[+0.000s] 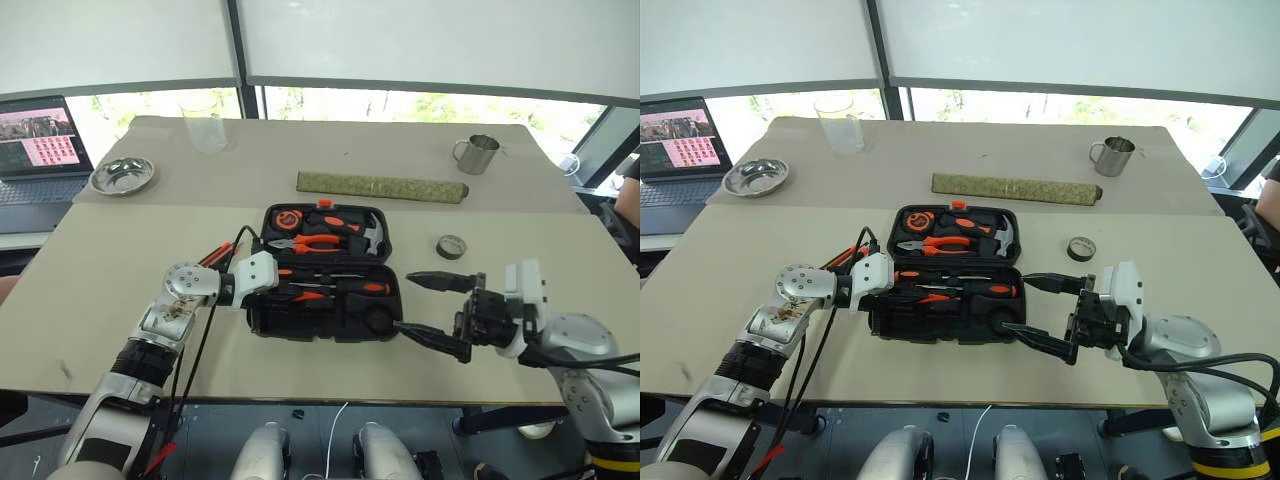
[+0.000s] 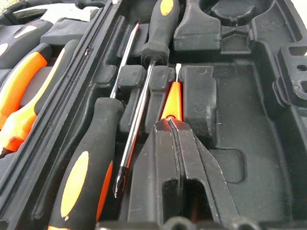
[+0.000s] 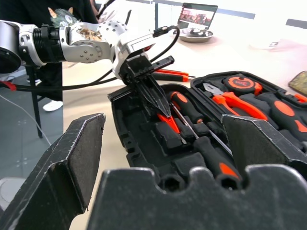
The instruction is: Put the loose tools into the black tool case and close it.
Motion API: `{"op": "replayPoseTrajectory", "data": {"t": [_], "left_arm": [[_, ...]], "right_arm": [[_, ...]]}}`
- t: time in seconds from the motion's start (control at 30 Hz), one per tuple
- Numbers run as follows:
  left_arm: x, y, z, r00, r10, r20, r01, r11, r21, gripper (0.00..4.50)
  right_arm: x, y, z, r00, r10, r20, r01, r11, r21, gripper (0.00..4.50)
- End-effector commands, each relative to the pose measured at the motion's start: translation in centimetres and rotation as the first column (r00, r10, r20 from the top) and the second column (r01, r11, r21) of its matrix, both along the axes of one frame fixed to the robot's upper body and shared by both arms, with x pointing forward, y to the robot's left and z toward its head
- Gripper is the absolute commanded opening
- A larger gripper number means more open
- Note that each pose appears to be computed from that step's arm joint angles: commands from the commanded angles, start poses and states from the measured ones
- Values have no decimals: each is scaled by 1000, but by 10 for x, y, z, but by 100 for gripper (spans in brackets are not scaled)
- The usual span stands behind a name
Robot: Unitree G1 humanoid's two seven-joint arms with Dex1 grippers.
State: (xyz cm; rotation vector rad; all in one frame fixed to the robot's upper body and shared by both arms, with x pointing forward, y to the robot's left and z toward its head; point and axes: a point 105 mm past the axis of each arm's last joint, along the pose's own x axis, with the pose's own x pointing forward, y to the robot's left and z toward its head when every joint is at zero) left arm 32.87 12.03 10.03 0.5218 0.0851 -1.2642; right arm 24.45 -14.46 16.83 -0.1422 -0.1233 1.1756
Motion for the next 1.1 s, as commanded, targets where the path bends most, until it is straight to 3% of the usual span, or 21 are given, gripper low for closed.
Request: {"op": "replayPoseTrajectory", "data": {"t": [0.03,0.2,0.3,0.4,0.5,0.6,0.7,0.8,0.97,1.1], "left_arm": [[-4,29,23,995,88,48,-78,980,-184,53],[-34,90,39,950,308,45,-280,909,-308,222],[-71,140,26,856,517,3,-489,813,-316,329],[-97,182,13,702,711,-39,-678,650,-344,445],[-133,222,-8,498,859,-118,-835,438,-333,445],[-150,232,-16,427,888,-168,-878,363,-312,445],[-138,234,0,429,883,-188,-867,345,-360,445],[-106,223,21,512,834,-203,-825,413,-385,445],[-45,189,38,654,732,-189,-750,597,-283,445],[-4,175,28,679,700,-221,-732,671,-123,445]], "right_arm": [[10,-10,16,987,-90,130,84,995,52,450],[9,-21,4,984,-107,144,107,994,12,450],[6,-25,2,979,-111,171,105,994,40,450],[3,-25,0,978,-102,183,92,994,64,450],[-1,-22,-2,975,-90,201,69,992,107,450],[-2,-20,-3,972,-85,220,58,990,129,450],[-3,-13,3,963,-76,259,39,989,146,450],[-3,-4,7,961,-74,268,30,986,164,450],[-5,4,11,960,-68,272,20,984,176,450],[-6,9,17,958,-68,277,16,982,187,450]]}}
